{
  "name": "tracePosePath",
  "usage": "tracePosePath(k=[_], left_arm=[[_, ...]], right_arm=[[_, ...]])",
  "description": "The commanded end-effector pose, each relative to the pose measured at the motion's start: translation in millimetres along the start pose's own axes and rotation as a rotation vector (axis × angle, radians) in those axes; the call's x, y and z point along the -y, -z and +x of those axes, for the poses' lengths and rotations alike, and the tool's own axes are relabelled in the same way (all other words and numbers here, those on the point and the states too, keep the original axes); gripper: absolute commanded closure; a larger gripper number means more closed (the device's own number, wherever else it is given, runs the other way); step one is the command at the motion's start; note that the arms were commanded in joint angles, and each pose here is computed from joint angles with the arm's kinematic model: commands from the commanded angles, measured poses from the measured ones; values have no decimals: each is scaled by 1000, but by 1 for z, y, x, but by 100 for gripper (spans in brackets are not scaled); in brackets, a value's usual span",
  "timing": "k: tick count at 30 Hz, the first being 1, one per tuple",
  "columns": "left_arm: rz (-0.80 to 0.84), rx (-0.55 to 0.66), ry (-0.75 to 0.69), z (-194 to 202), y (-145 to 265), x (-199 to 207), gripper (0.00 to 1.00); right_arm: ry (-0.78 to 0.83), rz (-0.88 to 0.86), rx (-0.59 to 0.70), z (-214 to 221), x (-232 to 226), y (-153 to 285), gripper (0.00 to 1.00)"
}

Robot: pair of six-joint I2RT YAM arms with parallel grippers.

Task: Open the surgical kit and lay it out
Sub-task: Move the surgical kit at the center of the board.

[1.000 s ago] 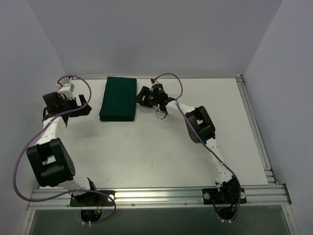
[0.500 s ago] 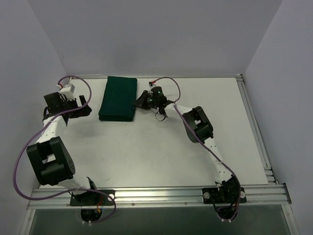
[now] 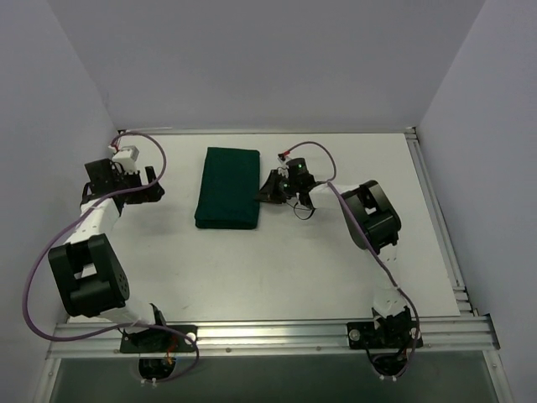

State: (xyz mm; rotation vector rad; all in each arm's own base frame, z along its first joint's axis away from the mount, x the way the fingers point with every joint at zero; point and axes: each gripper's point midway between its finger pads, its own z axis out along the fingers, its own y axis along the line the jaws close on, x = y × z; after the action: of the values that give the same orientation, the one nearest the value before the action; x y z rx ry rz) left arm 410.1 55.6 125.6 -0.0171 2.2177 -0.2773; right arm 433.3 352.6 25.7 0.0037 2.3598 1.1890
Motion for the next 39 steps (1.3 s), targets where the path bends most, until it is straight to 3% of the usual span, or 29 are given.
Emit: tracePosePath(k=[1,13,16,20,28,31,32,35,38,39], left_arm=[[34,13,-59,-5,3,19,0],[198,-43,-135,12,-2,76,0],[266,-78,-179,21,-11,106,6],[338,-134,-240,23,-30,149,6],[394,-300,-218,64,-79,173,3],[419,-366,-184,79,-84,178,9],[421,-391,-177,83,-83,179,20],[441,-405,-164,87,-81,182,34],[454,-433,-168,95,-73,187,56],[463,-444,-171,97,-70,189,67]], right_arm=[[56,53,-59,18,15,30,100],[77,157,-125,56,35,82,100],[80,175,-131,57,43,88,100],[78,168,-84,39,43,92,75],[50,77,-62,30,30,72,73],[55,61,-69,34,27,67,74],[55,58,-69,35,26,66,75],[61,45,-76,39,21,63,85],[62,44,-79,42,20,64,94],[64,45,-77,43,19,65,96]])
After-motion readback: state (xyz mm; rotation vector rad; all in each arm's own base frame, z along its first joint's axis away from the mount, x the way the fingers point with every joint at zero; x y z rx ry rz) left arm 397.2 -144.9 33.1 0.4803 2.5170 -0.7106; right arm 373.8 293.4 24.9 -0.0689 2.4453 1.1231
